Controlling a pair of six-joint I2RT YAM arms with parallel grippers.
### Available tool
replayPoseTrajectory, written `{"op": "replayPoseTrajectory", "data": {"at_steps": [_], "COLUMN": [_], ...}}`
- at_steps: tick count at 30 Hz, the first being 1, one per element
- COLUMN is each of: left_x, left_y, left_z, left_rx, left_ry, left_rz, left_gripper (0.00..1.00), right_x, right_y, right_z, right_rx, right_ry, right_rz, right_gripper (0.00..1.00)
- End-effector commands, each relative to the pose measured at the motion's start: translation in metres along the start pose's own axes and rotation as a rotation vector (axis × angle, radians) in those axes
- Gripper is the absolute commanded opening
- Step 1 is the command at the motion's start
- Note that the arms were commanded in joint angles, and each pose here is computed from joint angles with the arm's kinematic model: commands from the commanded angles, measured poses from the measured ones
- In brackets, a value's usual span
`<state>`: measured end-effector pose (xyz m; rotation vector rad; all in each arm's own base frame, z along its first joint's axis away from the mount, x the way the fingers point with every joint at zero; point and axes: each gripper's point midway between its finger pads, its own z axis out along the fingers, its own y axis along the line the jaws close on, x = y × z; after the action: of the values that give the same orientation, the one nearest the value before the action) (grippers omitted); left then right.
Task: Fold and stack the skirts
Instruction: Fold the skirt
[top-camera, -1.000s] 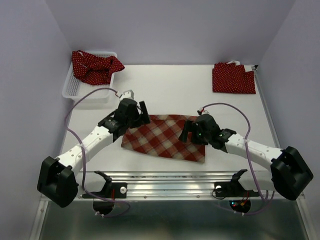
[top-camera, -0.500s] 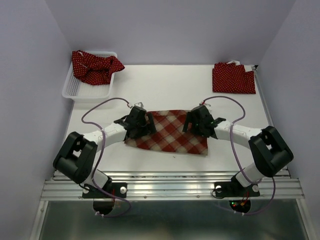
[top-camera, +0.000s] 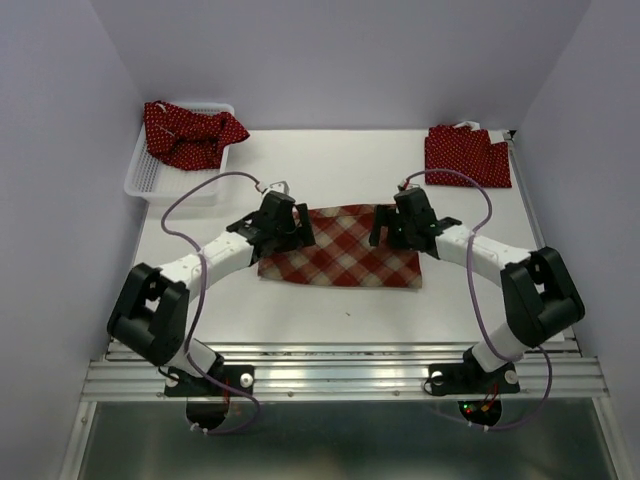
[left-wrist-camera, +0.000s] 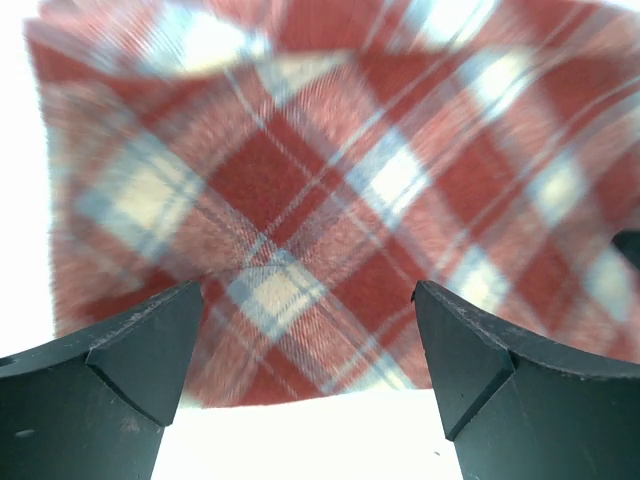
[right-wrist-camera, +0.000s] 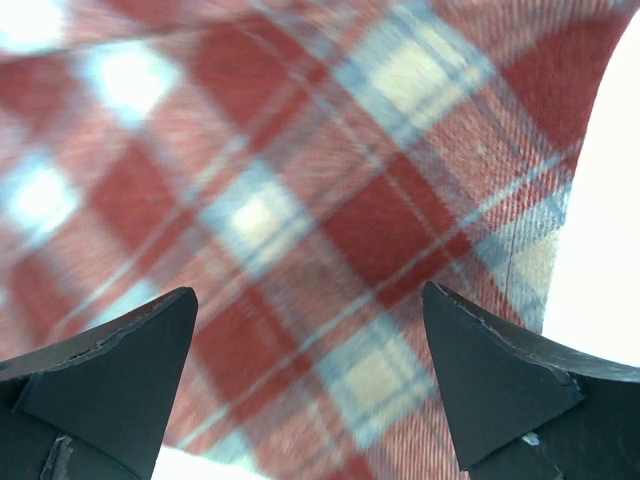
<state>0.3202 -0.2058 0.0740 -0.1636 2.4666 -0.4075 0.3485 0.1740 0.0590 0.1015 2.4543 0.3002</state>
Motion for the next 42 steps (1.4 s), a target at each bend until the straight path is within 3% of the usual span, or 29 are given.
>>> {"op": "replayPoseTrajectory", "data": {"at_steps": [1, 8, 17, 22, 29, 38, 42], "left_x": [-0.04, -0.039, -0.037, -0.009, 0.012, 0.018, 0.019], "left_y": [0.015, 0.06, 0.087, 0.114, 0.109, 0.089, 0.085], "left_z": [-0.049, -0.042, -0.016, 0.011, 0.034, 0.033, 0.038], "left_rx": [-0.058, -0.155, -0.187, -0.262, -0.198, -0.097, -0.08], "left_ry": [-0.176, -0.164, -0.128, -0.011, 0.065, 0.106, 0.121], "left_rz": [0.006, -0.016, 0.003, -0.011, 0.006, -0.001, -0.015], "left_gripper": [0.99, 0.99, 0.99, 0.99, 0.99, 0.98, 0.92], "right_x": [-0.019, -0.015, -0.018, -0.021, -0.022, -0.025, -0.024], "right_y": [0.018, 0.019, 0.016, 0.014, 0.0, -0.001, -0.002], "right_z": [-0.038, -0.052, -0.054, -0.058, -0.051, -0.056, -0.056], "right_rx": [-0.117, -0.144, -0.118, -0.109, -0.031, -0.031, -0.028], "right_ry": [-0.082, -0.091, -0.079, -0.088, -0.095, -0.113, -0.115], "right_rz": [-0.061, -0.051, -0.077, -0.093, -0.106, -0.109, -0.111], "right_gripper": [1.0, 1.0, 1.0, 1.0, 1.0, 1.0, 1.0]}}
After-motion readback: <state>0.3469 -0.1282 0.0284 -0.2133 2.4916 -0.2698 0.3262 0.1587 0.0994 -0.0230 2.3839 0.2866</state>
